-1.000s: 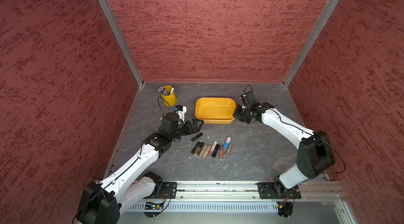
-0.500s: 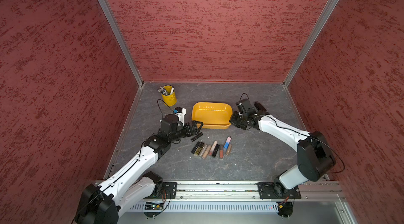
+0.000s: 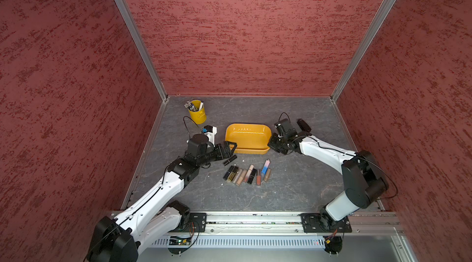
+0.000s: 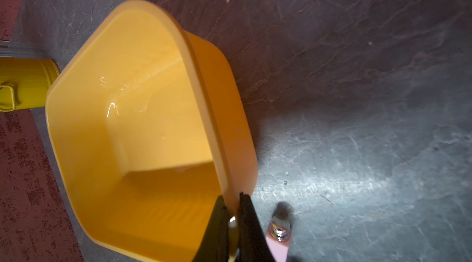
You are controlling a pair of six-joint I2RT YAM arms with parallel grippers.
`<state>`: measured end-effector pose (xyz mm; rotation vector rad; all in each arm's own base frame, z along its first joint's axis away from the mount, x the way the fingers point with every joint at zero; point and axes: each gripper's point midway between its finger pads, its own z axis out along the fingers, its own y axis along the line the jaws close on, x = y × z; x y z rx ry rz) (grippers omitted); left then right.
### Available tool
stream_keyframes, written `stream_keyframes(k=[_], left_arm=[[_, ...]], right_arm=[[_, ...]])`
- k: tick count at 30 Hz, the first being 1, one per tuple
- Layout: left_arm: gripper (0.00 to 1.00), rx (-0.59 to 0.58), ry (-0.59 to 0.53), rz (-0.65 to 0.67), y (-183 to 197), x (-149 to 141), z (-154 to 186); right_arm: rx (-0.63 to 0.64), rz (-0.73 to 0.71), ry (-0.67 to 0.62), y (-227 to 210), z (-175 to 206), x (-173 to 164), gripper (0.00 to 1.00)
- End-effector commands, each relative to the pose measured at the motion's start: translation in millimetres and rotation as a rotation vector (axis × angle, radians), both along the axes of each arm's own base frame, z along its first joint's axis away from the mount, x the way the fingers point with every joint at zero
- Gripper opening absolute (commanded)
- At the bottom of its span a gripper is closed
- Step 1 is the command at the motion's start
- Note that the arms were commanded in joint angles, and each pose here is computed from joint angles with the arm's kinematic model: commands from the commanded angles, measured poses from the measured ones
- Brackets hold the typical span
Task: Put the lipstick into the storage box
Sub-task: Place the storage box at the center of the board.
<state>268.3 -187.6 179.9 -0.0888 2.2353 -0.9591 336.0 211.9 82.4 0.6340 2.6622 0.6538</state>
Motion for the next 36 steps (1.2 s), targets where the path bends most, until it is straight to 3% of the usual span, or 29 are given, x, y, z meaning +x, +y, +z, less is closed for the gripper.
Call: stream_keyframes(k=[1, 7, 20, 30, 36], left_arm=[[1.00, 0.026, 0.009, -0.007, 1, -2, -9], [1.00, 0.028, 0.017, -0.005, 1, -1, -12], [1.00, 0.028, 0.020, 0.000, 1, -1, -11], [1.00, 0.020, 0.003, 0.001, 2, -3, -3], [1.00, 0.018, 0.002, -0.003, 3, -7, -1]], right_arm=[[0.006, 0.015, -0.035, 4, 3, 4, 0.00], [-0.004, 0.031, -0.017, 4, -6, 1, 0.00], [-0.035, 0.041, -0.048, -2, 4, 2, 0.37], [-0.063, 0.078, -0.125, -13, 43, -8, 0.49], [-0.108, 0.164, -0.107, -16, 55, -34, 0.54]])
